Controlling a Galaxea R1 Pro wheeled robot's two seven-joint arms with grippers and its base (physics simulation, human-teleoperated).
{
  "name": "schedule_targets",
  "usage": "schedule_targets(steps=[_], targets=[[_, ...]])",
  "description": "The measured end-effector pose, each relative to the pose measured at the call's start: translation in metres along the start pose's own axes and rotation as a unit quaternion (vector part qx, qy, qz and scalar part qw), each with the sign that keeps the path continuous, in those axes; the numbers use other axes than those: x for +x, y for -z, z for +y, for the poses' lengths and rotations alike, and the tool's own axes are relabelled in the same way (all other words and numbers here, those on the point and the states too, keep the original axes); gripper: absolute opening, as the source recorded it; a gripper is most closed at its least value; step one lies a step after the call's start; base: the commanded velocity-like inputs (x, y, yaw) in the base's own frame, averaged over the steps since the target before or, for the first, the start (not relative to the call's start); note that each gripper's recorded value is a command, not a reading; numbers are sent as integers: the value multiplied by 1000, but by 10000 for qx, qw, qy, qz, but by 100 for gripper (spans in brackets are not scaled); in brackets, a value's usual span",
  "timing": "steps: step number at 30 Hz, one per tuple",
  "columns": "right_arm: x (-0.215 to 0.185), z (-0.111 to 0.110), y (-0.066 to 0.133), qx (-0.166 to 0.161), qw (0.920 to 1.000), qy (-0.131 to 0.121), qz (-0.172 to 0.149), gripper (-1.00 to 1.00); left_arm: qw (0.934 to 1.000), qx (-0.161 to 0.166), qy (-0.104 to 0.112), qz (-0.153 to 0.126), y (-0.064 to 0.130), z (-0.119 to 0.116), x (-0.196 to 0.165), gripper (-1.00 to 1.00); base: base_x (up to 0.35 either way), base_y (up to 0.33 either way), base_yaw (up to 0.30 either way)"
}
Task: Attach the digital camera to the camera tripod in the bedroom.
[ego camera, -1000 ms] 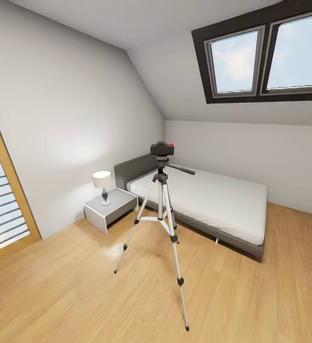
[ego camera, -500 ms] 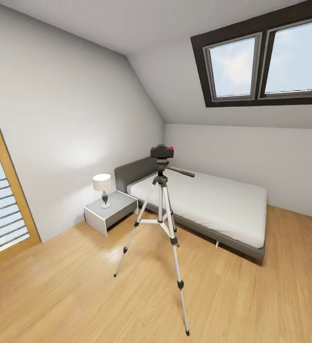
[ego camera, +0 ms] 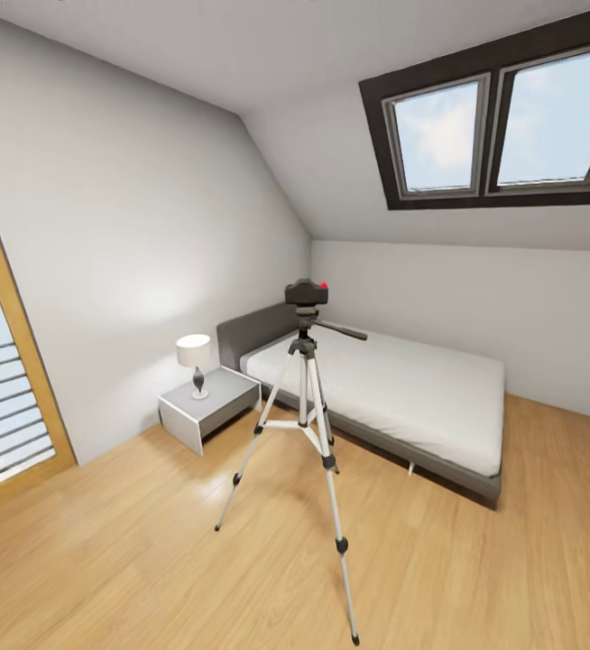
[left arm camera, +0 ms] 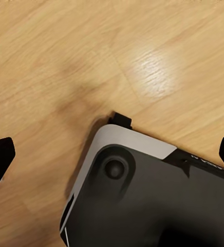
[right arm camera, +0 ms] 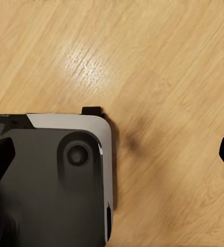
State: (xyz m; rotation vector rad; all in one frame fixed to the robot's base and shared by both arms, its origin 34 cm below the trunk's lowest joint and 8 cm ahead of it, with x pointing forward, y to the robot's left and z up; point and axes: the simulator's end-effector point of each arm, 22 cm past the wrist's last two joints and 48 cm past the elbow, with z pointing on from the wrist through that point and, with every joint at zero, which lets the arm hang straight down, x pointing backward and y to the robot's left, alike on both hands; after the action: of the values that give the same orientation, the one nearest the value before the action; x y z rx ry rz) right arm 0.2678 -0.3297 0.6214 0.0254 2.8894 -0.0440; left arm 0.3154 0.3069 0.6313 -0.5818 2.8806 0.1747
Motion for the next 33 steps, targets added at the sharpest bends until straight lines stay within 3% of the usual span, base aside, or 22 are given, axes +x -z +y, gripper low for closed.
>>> schedule_targets(steps=[33], targets=[[-18, 0, 3, -3, 9997, -17, -223, 100, 9997, 86, 36, -212, 6, -6, -17, 100, 0, 0, 0]])
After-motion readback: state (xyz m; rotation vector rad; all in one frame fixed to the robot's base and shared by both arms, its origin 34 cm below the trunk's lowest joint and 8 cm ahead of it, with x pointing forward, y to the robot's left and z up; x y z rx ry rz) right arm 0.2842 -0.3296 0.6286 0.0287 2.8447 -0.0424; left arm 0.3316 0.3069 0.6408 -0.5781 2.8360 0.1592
